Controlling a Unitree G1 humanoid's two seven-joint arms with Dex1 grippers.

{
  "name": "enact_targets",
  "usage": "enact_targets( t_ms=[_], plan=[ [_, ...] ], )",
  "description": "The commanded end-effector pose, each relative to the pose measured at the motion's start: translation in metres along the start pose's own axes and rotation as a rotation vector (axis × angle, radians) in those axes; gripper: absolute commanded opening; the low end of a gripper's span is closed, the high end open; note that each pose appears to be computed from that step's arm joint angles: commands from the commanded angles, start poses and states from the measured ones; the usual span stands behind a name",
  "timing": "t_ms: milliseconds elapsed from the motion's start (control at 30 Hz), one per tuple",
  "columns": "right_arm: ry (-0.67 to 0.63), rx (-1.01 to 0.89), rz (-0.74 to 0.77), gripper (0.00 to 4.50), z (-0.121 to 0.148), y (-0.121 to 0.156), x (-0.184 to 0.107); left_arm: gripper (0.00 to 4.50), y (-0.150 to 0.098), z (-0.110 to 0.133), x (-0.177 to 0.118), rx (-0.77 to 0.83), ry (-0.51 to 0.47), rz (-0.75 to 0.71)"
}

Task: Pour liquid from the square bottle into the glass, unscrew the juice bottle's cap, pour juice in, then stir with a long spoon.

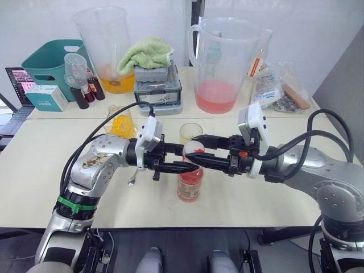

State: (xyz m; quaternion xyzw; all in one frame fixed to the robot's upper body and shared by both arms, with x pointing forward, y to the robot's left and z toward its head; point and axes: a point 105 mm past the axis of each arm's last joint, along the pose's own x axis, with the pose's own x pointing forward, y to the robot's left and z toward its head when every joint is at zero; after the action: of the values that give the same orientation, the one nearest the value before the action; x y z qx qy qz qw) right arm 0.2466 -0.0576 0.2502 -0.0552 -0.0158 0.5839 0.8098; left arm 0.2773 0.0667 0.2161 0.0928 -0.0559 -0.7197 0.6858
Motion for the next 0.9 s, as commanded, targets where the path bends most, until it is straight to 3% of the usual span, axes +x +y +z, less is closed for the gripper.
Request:
enact_targets(
  t_ms=[33,233,567,733,867,900],
  plan=[
    [-0.043,-0.071,0.014,1.66,0.014,0.003,0.002,1.56,-0.001,0.005,0.0,0.011,-0.003,-0.005],
    [-0.043,-0.133,0.224,1.66,0.024,0.007,0.003,1.56,0.0,0.005,-0.001,0.012,0.0,-0.01],
    [0.152,-0.163,0.818,1.66,0.019,-0.005,0.02,1.56,-0.002,0.005,0.002,0.023,0.006,-0.058],
    [0.136,-0.142,0.873,1.66,0.031,-0.017,0.04,1.56,-0.003,0.005,0.004,0.023,0.007,-0.077],
    [0.126,-0.14,0.883,1.66,0.033,-0.017,0.039,1.56,-0.002,0.006,0.004,0.026,0.006,-0.076],
    [0.114,-0.135,0.882,2.16,0.035,-0.017,0.038,1.56,-0.002,0.006,0.004,0.026,0.006,-0.075]
  ],
)
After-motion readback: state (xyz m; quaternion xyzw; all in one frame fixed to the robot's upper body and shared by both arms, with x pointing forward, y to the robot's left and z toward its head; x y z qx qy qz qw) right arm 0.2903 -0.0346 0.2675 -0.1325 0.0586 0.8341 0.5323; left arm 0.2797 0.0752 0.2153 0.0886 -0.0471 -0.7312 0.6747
